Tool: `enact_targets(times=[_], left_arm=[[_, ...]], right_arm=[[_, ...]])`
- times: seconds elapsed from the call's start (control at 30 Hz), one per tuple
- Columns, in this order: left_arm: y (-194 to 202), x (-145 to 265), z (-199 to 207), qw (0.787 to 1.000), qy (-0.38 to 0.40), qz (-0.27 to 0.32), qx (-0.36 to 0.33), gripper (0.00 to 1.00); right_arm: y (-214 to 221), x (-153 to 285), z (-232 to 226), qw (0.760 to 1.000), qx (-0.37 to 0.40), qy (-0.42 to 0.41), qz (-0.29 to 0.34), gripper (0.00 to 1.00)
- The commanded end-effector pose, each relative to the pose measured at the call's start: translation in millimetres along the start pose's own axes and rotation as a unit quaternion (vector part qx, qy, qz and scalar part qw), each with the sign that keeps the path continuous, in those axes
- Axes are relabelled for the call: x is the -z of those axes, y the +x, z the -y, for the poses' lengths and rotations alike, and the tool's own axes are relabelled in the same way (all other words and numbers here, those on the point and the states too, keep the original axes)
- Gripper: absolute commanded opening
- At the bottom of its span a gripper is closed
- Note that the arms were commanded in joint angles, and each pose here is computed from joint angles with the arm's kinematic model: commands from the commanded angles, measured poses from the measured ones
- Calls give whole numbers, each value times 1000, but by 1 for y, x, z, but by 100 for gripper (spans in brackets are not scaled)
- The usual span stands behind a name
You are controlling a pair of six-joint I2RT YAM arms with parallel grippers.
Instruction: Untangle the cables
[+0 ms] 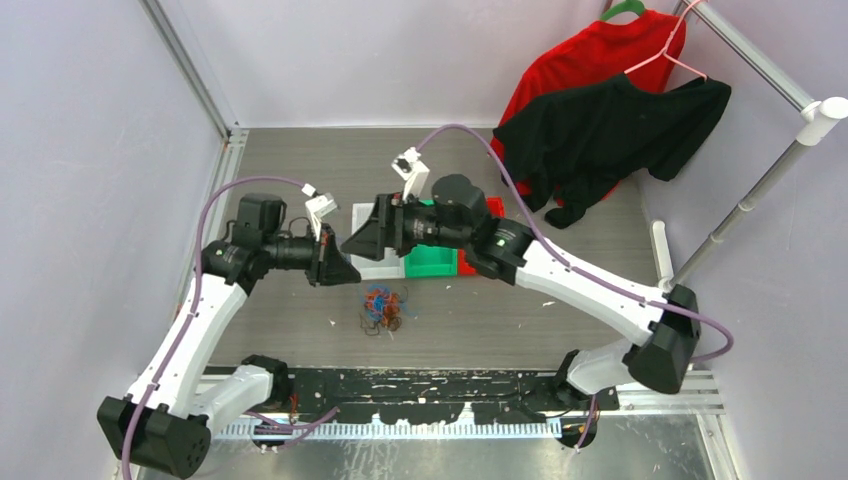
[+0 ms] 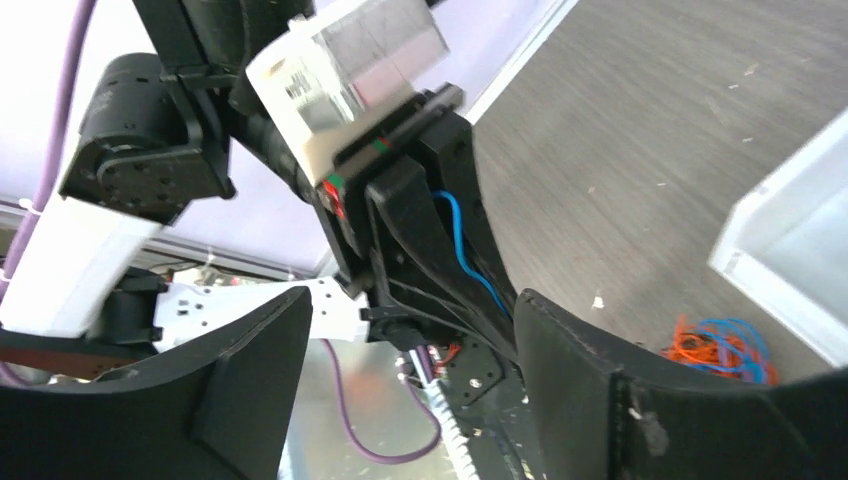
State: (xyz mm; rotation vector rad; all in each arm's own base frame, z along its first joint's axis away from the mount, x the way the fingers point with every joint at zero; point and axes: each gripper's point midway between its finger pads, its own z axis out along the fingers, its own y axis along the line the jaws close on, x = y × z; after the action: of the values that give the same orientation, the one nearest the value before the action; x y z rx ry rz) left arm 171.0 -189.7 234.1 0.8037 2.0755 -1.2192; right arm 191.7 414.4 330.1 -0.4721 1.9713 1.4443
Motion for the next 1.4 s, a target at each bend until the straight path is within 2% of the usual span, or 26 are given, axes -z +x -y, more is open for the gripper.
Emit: enact_targets(times=[0.0, 0.17, 0.27, 0.6, 0.8, 1.17, 1.37], left_arm=[[-29, 14, 2, 998, -47, 30, -22, 0], [-50, 28, 16, 997, -64, 40, -33, 0], [-64, 37, 31, 996, -58, 52, -40, 0], [-98, 64, 68, 991, -61, 95, -78, 0], [-114, 80, 92, 985, -58, 120, -107, 0], [-154, 109, 132, 967, -56, 181, -168, 0], [-170, 118, 147, 961, -53, 202, -183, 0]], right_arm=[[-25, 33, -3, 998, 17, -3, 62, 84], [-1, 47, 40, 995, 67, 66, 44, 87], [16, 47, 56, 993, 89, 69, 33, 87], [31, -2, 42, 981, 189, 44, 22, 86], [37, -34, 52, 977, 202, 66, 18, 83], [36, -59, 52, 981, 177, 65, 54, 74], [54, -71, 82, 979, 167, 104, 54, 70]])
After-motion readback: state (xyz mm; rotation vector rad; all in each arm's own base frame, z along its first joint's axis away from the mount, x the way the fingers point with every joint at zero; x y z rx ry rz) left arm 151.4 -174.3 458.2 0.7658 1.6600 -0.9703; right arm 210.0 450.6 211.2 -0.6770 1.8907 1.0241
